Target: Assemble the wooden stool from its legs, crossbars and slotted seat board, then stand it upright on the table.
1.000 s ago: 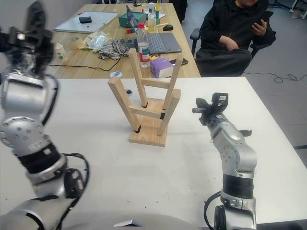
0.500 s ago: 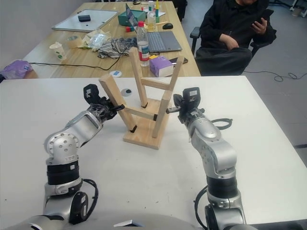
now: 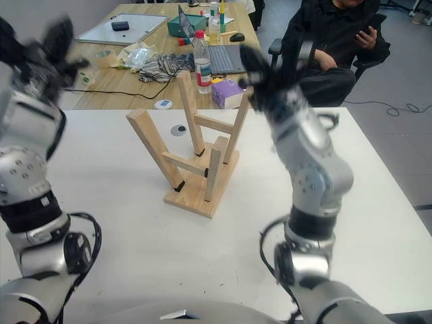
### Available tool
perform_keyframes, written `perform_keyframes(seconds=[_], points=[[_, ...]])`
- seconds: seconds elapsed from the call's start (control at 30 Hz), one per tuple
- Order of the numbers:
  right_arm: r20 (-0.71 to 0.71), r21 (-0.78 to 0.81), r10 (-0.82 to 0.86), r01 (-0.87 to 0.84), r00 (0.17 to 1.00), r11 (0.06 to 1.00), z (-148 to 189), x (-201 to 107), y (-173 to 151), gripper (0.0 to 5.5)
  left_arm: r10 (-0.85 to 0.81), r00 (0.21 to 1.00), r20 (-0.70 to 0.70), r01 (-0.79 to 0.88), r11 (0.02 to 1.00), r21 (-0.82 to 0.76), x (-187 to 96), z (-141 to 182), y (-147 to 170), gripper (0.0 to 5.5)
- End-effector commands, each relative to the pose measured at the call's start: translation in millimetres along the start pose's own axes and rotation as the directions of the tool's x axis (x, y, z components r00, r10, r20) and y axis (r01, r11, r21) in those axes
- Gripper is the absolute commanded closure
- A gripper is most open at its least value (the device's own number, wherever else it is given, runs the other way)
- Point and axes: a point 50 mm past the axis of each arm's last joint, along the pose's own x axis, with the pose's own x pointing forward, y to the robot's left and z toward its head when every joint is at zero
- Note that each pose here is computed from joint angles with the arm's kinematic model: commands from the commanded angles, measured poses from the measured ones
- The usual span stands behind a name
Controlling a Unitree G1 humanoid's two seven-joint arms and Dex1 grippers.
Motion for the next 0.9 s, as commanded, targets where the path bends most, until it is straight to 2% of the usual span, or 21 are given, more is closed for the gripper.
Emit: perform_keyframes(seconds=[0.03, 0.13, 0.2, 0.23, 0.3, 0.37, 0.43, 0.47, 0.5, 0.53, 0.63, 0.7, 0.73, 0.77, 0.83, 0.9], points=[[0.159, 0.032, 0.233, -0.241, 0.959, 0.97, 46, 49, 39, 5.47, -0.153, 0.988, -0.002, 0.153, 0.987, -0.044, 63, 23, -33, 5.5], [0.166, 0.053, 0.344, -0.357, 0.924, 0.933, 52, 64, 57, 5.47, -0.159, 0.97, -0.182, 0.144, 0.985, -0.095, 85, 5, -44, 5.5], [0.129, 0.133, 0.346, -0.362, 0.929, 0.923, 36, 62, 53, 5.47, -0.148, 0.928, -0.341, 0.107, 0.985, -0.136, 78, -33, -42, 5.5], [0.06, 0.203, 0.329, -0.334, 0.942, 0.92, 12, 53, 45, 5.47, -0.149, 0.88, -0.451, 0.07, 0.98, -0.188, 64, -68, -41, 5.5], [-0.167, 0.368, 0.251, -0.176, 0.953, 0.913, -55, 18, 31, 5.47, -0.106, 0.743, -0.661, -0.048, 0.976, -0.212, 14, -138, -35, 5.5], [-0.426, 0.443, 0.248, -0.039, 0.87, 0.896, -116, -42, 32, 5.47, -0.047, 0.585, -0.81, -0.168, 0.97, -0.178, -56, -183, -27, 5.5], [-0.579, 0.449, 0.255, 0.042, 0.775, 0.892, -143, -92, 36, 5.47, 0.018, 0.454, -0.891, -0.253, 0.961, -0.109, -118, -203, -21, 5.5], [-0.613, 0.438, 0.247, 0.063, 0.751, 0.897, -147, -104, 36, 5.47, 0.06, 0.416, -0.907, -0.273, 0.96, -0.062, -139, -207, -17, 5.5], [-0.626, 0.418, 0.233, 0.068, 0.744, 0.906, -146, -106, 33, 5.47, 0.085, 0.411, -0.908, -0.295, 0.954, -0.044, -146, -206, -14, 5.5], [-0.63, 0.405, 0.222, 0.071, 0.744, 0.912, -144, -105, 31, 5.47, 0.105, 0.417, -0.903, -0.304, 0.952, -0.029, -147, -205, -12, 5.5], [-0.611, 0.374, 0.199, 0.058, 0.766, 0.926, -139, -92, 25, 5.47, 0.124, 0.511, -0.851, -0.314, 0.948, -0.05, -122, -196, -11, 5.5], [-0.564, 0.368, 0.182, 0.048, 0.805, 0.928, -127, -80, 19, 5.47, 0.156, 0.662, -0.733, -0.341, 0.934, -0.109, -96, -176, -4, 5.5], [-0.512, 0.383, 0.165, 0.052, 0.843, 0.922, -116, -71, 13, 5.47, 0.223, 0.77, -0.598, -0.366, 0.922, -0.127, -77, -151, 9, 5.5], [-0.471, 0.397, 0.152, 0.054, 0.869, 0.916, -108, -65, 8, 5.47, 0.279, 0.83, -0.483, -0.387, 0.911, -0.139, -65, -130, 20, 5.5], [-0.412, 0.411, 0.133, 0.054, 0.901, 0.91, -93, -55, -1, 5.47, 0.375, 0.885, -0.274, -0.425, 0.893, -0.151, -50, -91, 40, 5.5], [-0.391, 0.415, 0.122, 0.056, 0.912, 0.908, -86, -52, -8, 5.47, 0.434, 0.891, -0.129, -0.449, 0.884, -0.127, -46, -64, 57, 5.5]])
